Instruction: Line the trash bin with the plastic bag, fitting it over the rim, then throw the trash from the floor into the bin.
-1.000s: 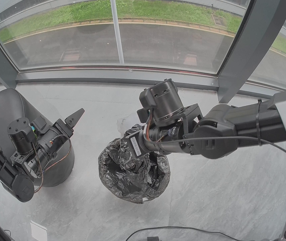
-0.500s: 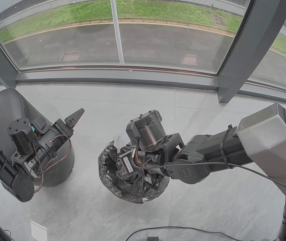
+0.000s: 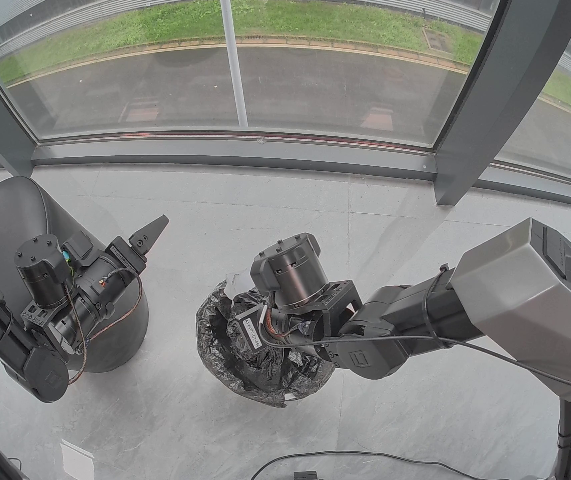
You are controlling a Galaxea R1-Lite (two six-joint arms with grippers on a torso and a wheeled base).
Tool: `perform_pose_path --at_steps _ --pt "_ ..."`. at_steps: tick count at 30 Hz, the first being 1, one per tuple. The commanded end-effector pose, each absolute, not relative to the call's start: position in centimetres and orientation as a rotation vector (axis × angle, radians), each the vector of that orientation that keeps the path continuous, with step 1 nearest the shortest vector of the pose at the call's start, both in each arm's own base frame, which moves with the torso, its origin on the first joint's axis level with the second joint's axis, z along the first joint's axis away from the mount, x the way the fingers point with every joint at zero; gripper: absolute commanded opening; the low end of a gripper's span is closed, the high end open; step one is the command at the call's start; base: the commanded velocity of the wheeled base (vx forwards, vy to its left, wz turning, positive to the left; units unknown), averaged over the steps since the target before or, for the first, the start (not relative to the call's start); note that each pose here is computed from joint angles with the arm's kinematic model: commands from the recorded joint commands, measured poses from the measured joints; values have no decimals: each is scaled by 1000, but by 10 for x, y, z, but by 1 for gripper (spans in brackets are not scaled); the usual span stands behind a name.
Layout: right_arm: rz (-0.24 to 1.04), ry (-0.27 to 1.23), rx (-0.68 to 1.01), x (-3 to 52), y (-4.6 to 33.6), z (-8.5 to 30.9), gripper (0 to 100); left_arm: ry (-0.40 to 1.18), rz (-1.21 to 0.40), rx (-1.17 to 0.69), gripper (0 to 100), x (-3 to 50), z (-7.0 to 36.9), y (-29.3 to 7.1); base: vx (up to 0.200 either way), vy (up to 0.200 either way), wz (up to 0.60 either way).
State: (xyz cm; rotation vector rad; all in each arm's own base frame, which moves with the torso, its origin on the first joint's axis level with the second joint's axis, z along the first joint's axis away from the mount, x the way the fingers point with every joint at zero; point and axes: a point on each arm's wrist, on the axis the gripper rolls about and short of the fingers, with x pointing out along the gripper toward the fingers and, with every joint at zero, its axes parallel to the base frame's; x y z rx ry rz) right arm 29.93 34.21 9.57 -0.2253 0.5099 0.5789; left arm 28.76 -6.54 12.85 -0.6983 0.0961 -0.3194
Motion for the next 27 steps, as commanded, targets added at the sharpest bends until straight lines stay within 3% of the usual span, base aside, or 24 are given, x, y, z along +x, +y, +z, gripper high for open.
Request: perform_pose_path --at_steps 1,17,23,27 --pt "578 514 -228 300 342 93 100 95 -319 -699 100 288 129 -65 0 0 0" --pt "591 511 -211 299 347 93 100 95 -319 -699 100 288 128 -65 0 0 0" --pt "707 537 -134 306 361 91 100 97 -318 -699 100 288 128 -65 0 0 0" --pt "712 554 -127 322 372 81 100 97 -320 -699 100 288 128 -66 0 0 0"
